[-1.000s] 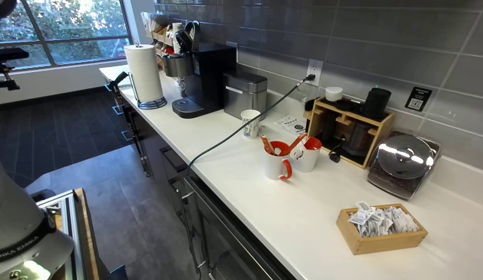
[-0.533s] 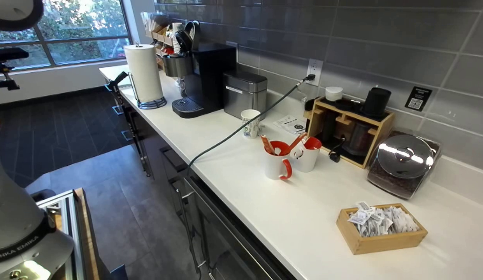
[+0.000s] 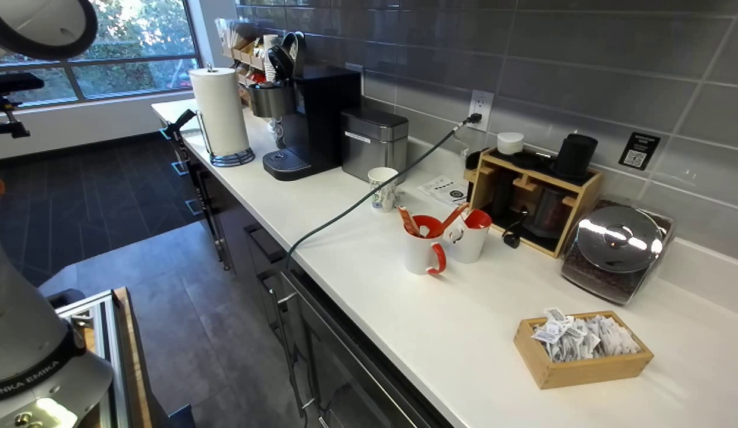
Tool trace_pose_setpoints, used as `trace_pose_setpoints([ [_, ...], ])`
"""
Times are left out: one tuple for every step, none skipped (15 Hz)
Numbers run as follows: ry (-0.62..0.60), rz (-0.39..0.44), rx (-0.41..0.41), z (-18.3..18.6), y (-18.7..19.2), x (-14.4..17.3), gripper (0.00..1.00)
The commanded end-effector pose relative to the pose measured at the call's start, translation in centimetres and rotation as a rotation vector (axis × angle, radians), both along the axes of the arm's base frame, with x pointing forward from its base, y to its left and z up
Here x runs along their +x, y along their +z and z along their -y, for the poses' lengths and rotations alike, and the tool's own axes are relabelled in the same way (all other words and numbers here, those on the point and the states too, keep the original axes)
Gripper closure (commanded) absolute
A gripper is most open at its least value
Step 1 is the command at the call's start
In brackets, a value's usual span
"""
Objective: Put the ball in the top cupboard
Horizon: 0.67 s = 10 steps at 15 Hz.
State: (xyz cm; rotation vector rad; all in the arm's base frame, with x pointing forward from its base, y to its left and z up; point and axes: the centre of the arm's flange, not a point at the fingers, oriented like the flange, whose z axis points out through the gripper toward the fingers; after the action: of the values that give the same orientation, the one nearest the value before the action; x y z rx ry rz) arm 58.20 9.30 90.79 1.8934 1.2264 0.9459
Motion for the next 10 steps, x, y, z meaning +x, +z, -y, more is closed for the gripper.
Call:
trace_pose_setpoints([
  [0.047, 0.000, -0.088, -1.7, 2.8, 2.4, 0.99],
  [0.054, -0.009, -0.092, -1.9, 2.8, 2.6, 0.99],
  [0.056, -0.018, -0.093, -1.9, 2.6, 2.8, 0.99],
  [0.056, -0.019, -0.100, -1.9, 2.6, 2.9, 0.99],
  [0.062, -0.008, -0.089, -1.8, 2.5, 2.9, 0.99],
  [0.055, -0.017, -0.074, -1.3, -0.7, 0.5, 0.97],
  [0.055, -0.017, -0.075, -1.3, -0.7, 0.6, 0.97],
  [0.055, -0.016, -0.075, -1.3, -0.7, 0.7, 0.97],
  [0.056, -0.015, -0.075, -1.3, -0.7, 0.6, 0.99],
  [0.071, -0.051, -0.048, -1.4, -0.5, 0.6, 0.99],
])
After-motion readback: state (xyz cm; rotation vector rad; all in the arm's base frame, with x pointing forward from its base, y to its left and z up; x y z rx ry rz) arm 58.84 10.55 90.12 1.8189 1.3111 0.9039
